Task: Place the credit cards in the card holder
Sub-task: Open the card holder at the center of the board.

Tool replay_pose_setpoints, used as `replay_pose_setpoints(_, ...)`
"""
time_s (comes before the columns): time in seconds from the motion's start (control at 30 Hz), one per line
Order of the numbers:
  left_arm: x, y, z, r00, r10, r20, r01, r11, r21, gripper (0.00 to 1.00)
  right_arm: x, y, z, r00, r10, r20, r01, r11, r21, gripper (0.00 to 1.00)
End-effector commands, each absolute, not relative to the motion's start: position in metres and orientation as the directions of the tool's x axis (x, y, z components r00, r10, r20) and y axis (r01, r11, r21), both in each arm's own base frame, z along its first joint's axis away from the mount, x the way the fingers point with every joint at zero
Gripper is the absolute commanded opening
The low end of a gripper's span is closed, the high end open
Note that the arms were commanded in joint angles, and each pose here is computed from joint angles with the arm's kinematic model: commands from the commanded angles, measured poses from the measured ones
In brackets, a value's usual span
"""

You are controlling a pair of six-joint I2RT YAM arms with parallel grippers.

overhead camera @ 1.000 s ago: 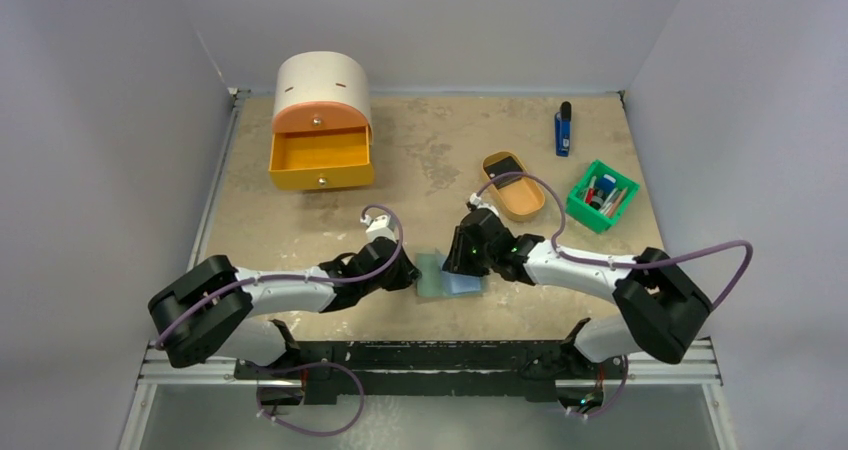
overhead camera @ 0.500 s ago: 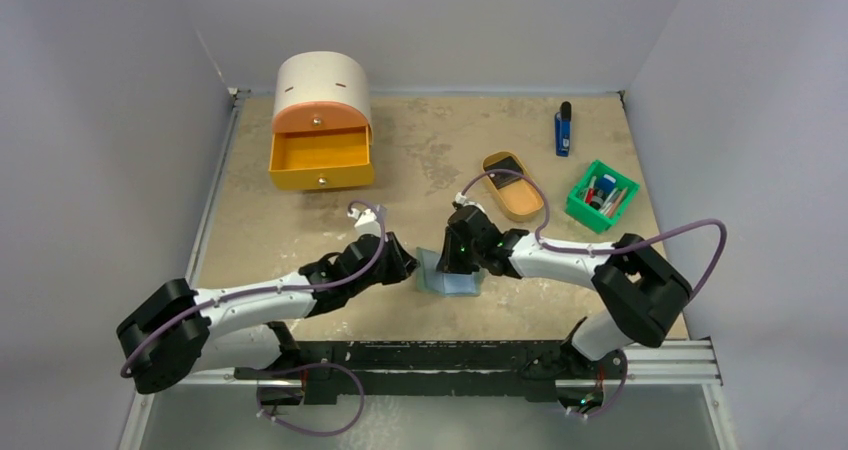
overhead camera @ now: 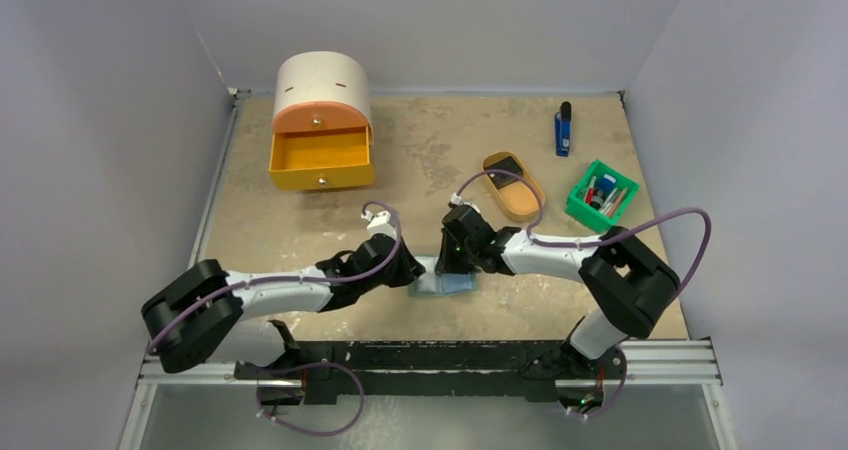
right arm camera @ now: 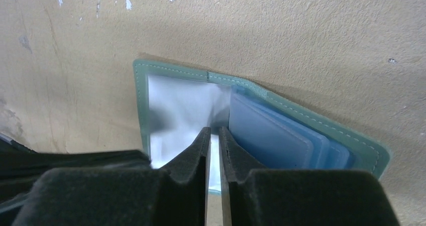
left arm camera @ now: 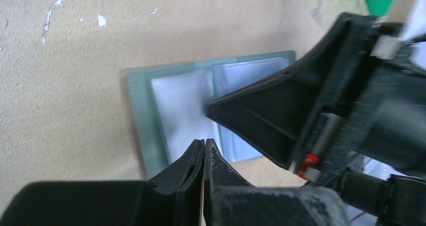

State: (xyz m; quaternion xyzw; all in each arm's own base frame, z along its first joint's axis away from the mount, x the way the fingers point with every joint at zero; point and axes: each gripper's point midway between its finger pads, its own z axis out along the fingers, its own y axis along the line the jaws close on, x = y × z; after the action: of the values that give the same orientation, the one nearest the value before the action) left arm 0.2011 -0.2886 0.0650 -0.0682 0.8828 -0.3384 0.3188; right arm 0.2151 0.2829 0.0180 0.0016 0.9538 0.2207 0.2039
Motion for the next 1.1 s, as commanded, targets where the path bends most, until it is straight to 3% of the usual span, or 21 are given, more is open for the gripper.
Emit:
replay_pose_setpoints(0.0, 0.207, -0.298, 0.057, -0.787, -0.354, -0.505, 0.090, 0.744, -0.662, 0.00, 0.216, 0.283, 0.033, -0.905, 0.118, -0.409, -0.080, 0.897, 0.435, 0.16)
replay_pose_setpoints(0.27, 0.205, -0.283, 0.027, -0.793, -0.326, -0.514, 0.057, 0.801, -0.596, 0.00, 0.199, 0.246, 0.058, -0.889, 0.168, -0.427, -0.022, 0.914, 0.405, 0.37)
replay_pose_setpoints(0.67, 0.202, -0.277, 0.012, -0.801, -0.310, -0.512, 0.044, 0.822, -0.568, 0.00, 0.191, 0.218, 0.054, -0.876, 0.252, -0.411, 0.052, 0.897, 0.439, 0.47)
replay_pose_setpoints(0.87, 0.200, -0.275, 0.008, -0.804, -0.305, -0.511, 0.044, 0.825, -0.563, 0.00, 0.194, 0.212, 0.053, -0.871, 0.290, -0.396, 0.081, 0.881, 0.467, 0.44)
replay_pose_setpoints(1.07, 0.199, -0.275, 0.007, -0.806, -0.306, -0.507, 0.043, 0.823, -0.566, 0.00, 0.194, 0.210, 0.045, -0.878, 0.299, -0.375, 0.096, 0.876, 0.473, 0.31)
